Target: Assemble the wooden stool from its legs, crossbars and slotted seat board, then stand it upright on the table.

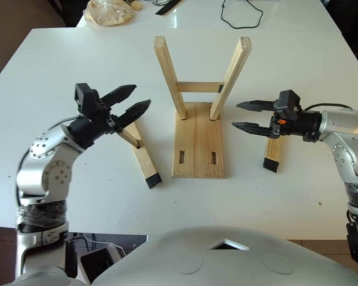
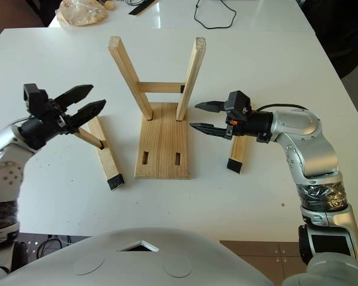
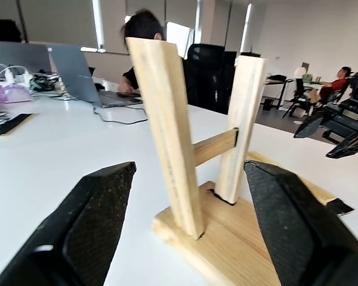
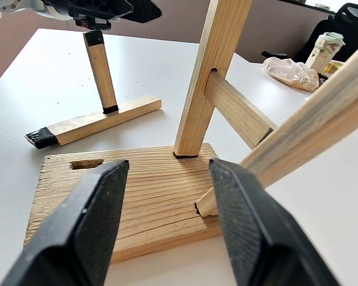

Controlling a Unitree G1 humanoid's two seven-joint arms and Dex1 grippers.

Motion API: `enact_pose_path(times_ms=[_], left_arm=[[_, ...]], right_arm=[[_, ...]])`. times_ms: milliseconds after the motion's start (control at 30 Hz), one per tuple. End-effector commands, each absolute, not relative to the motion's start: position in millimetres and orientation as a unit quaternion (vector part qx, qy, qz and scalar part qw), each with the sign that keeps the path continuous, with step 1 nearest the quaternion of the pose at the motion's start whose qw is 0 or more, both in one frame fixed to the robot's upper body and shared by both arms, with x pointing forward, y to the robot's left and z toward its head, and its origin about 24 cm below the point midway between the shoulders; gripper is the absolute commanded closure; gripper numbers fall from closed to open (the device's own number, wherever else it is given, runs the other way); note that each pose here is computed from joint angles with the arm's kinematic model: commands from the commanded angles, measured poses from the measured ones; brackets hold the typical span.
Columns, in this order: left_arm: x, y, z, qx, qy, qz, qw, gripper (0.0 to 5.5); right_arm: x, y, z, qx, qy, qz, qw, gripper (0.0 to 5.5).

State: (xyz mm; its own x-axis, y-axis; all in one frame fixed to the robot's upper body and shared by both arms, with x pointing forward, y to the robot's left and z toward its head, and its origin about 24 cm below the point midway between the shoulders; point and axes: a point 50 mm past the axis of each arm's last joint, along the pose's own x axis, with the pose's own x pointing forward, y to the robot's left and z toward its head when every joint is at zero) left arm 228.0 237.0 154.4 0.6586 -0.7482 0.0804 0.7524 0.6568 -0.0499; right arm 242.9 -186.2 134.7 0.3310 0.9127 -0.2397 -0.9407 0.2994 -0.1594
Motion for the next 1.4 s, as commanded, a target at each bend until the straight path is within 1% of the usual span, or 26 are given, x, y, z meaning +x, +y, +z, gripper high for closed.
enact_pose_path(times_ms=[33,100,167,200,233,300,400,533,600,833,1000,1133,1200,1267,1333,1400], left_arm=[[216.1,223.7,201.6,0.024,-0.070,-0.462,0.884,2.13],[202.8,201.1,198.4,0.037,-0.054,-0.508,0.859,2.13],[188.7,182.0,177.1,0.053,-0.007,-0.542,0.839,2.13],[183.3,176.4,165.6,0.060,0.018,-0.550,0.833,2.13],[179.6,174.5,150.4,0.061,0.051,-0.545,0.834,2.13],[175.8,179.5,123.4,0.064,0.110,-0.513,0.849,2.13],[167.7,183.6,95.7,0.066,0.163,-0.486,0.856,2.13],[147.5,174.4,67.2,0.098,0.205,-0.524,0.821,2.13],[143.2,181.2,59.0,0.130,0.224,-0.539,0.802,2.13],[155.6,233.4,56.1,0.212,0.279,-0.503,0.790,2.13],[157.7,257.1,67.8,0.240,0.293,-0.492,0.784,2.13],[164.0,272.5,86.8,0.246,0.281,-0.465,0.802,2.13],[171.6,279.8,93.6,0.244,0.271,-0.414,0.834,2.13],[175.4,281.4,97.3,0.231,0.265,-0.355,0.866,2.13],[172.4,268.7,96.5,0.205,0.268,-0.340,0.878,2.13],[167.7,252.9,91.5,0.162,0.285,-0.325,0.887,2.13]], right_arm=[[240.3,-190.2,139.5,-0.140,0.043,0.565,0.812,3.02],[239.8,-190.2,139.4,-0.138,0.043,0.562,0.815,3.02],[239.4,-189.2,137.7,-0.138,0.043,0.561,0.815,3.02],[239.1,-188.7,137.1,-0.138,0.043,0.560,0.815,3.02],[238.6,-188.2,136.6,-0.138,0.043,0.560,0.816,3.02],[238.4,-187.3,136.0,-0.138,0.042,0.557,0.818,3.02],[237.0,-188.0,133.9,-0.134,0.042,0.549,0.824,3.02],[236.4,-187.0,131.9,-0.134,0.040,0.542,0.829,3.02],[239.6,-184.9,132.3,-0.135,0.033,0.533,0.834,3.02],[237.2,-183.3,132.9,-0.126,0.021,0.514,0.848,3.02],[237.3,-185.5,132.6,-0.128,0.019,0.501,0.856,3.02],[234.4,-187.0,131.7,-0.129,0.021,0.495,0.859,3.02],[232.9,-187.6,131.4,-0.130,0.021,0.492,0.861,3.02],[230.6,-189.4,131.4,-0.131,0.021,0.486,0.864,3.02],[226.3,-192.9,130.5,-0.130,0.023,0.476,0.869,3.02],[223.1,-194.7,128.5,-0.130,0.027,0.468,0.874,3.02]])
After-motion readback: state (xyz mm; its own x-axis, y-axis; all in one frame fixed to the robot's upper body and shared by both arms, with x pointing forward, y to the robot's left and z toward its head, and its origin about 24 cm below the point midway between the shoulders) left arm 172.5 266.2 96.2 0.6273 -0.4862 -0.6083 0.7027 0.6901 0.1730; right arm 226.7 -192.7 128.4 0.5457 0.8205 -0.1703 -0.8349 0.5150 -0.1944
